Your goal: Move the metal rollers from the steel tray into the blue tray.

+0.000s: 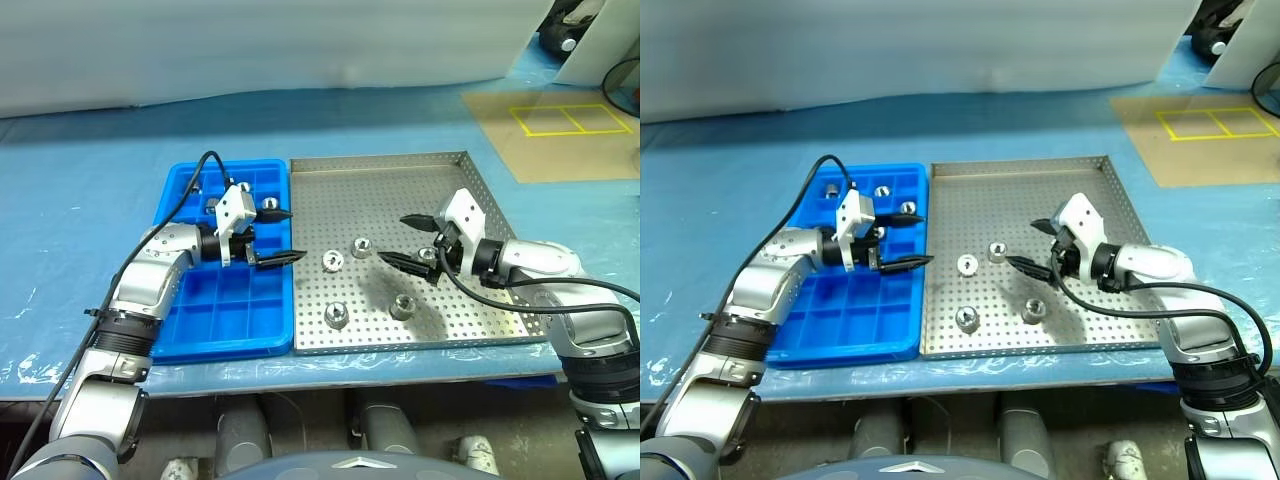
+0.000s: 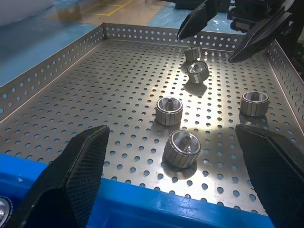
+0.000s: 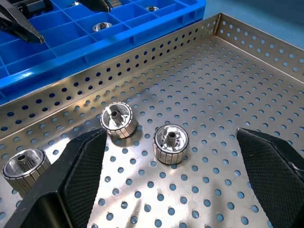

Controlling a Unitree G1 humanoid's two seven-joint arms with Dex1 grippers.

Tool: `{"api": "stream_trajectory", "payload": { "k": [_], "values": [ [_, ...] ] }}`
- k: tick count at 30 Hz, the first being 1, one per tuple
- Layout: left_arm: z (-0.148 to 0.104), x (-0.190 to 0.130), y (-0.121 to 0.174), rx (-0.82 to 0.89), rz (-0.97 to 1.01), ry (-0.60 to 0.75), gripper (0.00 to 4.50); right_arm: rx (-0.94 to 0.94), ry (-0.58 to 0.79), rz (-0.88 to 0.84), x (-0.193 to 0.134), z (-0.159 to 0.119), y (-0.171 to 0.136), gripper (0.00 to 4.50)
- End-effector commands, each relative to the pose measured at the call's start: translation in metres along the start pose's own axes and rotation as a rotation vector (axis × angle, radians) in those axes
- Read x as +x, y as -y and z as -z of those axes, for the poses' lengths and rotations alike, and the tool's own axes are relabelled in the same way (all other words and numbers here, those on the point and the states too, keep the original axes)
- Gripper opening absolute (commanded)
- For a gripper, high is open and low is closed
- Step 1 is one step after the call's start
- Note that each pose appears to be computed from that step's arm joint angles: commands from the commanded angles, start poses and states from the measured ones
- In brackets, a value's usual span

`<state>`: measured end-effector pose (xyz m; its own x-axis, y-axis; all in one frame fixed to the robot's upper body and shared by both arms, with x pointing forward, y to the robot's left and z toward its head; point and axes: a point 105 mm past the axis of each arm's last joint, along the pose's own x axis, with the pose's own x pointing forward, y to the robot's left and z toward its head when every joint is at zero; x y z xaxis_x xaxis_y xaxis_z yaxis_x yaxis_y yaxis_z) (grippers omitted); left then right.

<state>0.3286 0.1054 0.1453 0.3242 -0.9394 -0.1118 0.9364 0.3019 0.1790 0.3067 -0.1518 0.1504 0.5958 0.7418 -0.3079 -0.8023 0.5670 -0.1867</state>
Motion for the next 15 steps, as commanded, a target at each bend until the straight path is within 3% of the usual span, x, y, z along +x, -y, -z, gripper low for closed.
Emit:
{"api": "stream_trajectory", "payload": {
  "k": [1, 6, 15],
  "values": [
    [-0.004, -0.003, -0.002, 0.03, -0.014, 0.01, 4.5, -0.056, 0.031, 0.002, 0.0, -0.013, 0.0, 4.47],
    [-0.008, 0.002, -0.006, 0.042, -0.038, 0.024, 4.5, -0.068, 0.023, 0.017, -0.002, -0.012, 0.003, 4.47],
    [-0.019, 0.062, 0.008, 0.168, 0.181, 0.003, 4.5, -0.08, 0.007, 0.011, -0.014, -0.017, 0.003, 4.47]
  ]
}}
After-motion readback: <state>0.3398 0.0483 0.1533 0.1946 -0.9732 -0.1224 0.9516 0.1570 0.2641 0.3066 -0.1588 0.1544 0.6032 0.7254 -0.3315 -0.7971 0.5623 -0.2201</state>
